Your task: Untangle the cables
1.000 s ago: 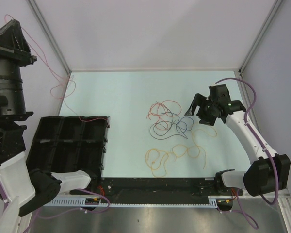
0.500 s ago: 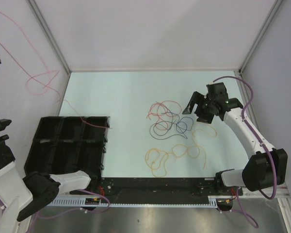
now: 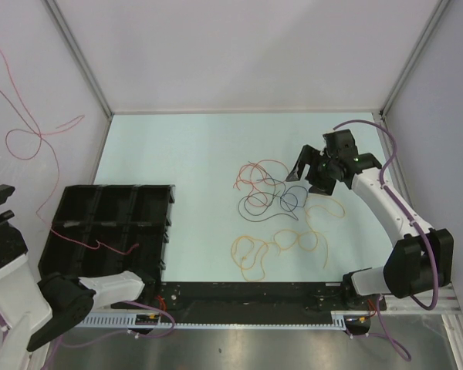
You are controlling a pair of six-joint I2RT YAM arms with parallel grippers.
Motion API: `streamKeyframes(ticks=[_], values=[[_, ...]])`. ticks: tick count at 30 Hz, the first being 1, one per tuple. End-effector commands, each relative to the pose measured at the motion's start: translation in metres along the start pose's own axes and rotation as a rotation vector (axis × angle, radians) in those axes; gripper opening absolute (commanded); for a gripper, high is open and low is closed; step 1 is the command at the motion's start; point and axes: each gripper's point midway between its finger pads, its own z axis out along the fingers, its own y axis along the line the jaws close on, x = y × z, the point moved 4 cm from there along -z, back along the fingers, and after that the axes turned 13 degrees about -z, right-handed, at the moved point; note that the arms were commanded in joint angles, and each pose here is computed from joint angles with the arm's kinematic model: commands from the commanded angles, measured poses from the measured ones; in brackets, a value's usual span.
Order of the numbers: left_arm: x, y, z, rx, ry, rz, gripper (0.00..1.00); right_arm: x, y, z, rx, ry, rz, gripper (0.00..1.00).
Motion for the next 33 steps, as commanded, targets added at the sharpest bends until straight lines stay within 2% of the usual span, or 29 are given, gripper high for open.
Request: streamKeyframes(ticks=[1, 6, 12, 20, 33], values=[[0.018, 0.006, 0.004, -0.022, 0.017, 0.051, 0.0, -0.016, 0.014, -0.007, -0.042, -0.051, -0.013, 0.9], [0.025, 0.011, 0.005, -0.04, 0.026, 0.111, 0.0, -0.015, 0.014, -0.007, -0.039, -0.045, -0.014, 0.9], [0.055, 0.025, 0.007, -0.097, 0.079, 0.218, 0.0, -0.013, 0.013, -0.007, -0.032, -0.037, -0.014, 0.9], [0.081, 0.032, 0.012, -0.118, 0.089, 0.289, 0.0, -0.009, 0.009, -0.009, -0.013, -0.025, -0.021, 0.9], [0.125, 0.088, -0.001, -0.251, 0.154, 0.362, 0.0, -0.004, 0.004, -0.009, 0.015, 0.002, -0.022, 0.9]])
